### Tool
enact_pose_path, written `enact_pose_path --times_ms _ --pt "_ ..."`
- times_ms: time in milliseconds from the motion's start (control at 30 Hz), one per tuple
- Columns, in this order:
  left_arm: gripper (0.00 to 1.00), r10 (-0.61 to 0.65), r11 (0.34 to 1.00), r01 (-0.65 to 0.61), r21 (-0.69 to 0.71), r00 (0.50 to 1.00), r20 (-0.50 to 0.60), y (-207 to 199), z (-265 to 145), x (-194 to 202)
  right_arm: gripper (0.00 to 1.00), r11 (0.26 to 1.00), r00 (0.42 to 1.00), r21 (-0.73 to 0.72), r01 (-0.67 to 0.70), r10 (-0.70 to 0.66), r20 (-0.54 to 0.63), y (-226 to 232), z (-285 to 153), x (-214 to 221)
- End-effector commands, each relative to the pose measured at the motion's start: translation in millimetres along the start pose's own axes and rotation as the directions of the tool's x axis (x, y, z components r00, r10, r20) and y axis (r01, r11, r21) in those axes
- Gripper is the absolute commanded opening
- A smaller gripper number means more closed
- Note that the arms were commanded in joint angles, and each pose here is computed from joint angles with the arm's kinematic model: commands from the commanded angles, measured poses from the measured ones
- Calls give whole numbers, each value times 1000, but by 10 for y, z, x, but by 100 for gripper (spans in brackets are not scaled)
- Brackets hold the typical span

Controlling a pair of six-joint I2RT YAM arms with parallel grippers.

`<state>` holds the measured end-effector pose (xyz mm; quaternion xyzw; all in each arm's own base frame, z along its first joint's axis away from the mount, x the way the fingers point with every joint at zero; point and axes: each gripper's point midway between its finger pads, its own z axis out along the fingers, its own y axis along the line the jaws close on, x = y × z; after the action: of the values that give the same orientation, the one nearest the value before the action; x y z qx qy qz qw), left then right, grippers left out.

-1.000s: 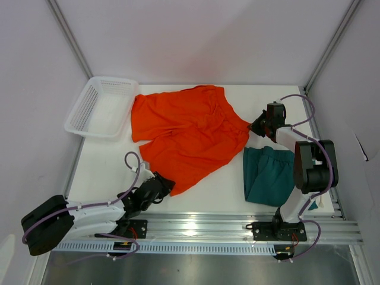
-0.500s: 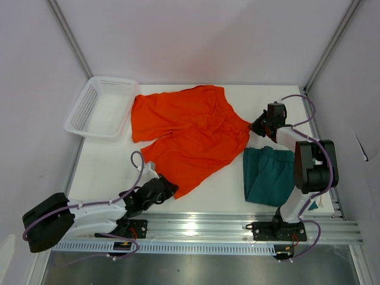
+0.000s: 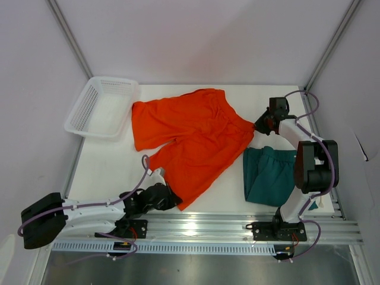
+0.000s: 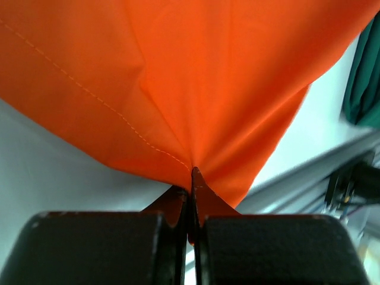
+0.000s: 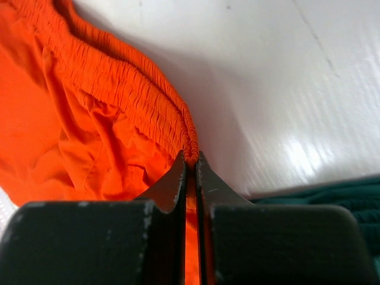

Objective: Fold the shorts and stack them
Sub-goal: Fold the shorts

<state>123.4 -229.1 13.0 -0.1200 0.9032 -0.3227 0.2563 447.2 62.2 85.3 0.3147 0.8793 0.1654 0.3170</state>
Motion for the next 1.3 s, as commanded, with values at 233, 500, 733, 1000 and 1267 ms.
enact_pose_path --times_ms 233,500,733,1000,1267 --pt "0 -18 1000 16 -15 987 -157 -341 -588 99 0 988 999 152 17 -10 -44 -139 -273 -152" --pt "0 -88 992 102 69 979 -184 -647 -896 15 0 973 1000 228 24 -26 4 -306 -644 -197" --pt "0 -115 988 125 95 988 -106 -981 -1145 -304 0 977 1000 211 -8 3 24 -157 -915 -329" --pt "0 -153 984 149 94 988 35 -1110 -1430 -858 0 993 998 107 -49 45 41 140 -1068 -508" --pt "0 -195 981 192 36 957 213 -900 -1493 -1723 0 994 995 -36 -102 103 5 572 -975 -647"
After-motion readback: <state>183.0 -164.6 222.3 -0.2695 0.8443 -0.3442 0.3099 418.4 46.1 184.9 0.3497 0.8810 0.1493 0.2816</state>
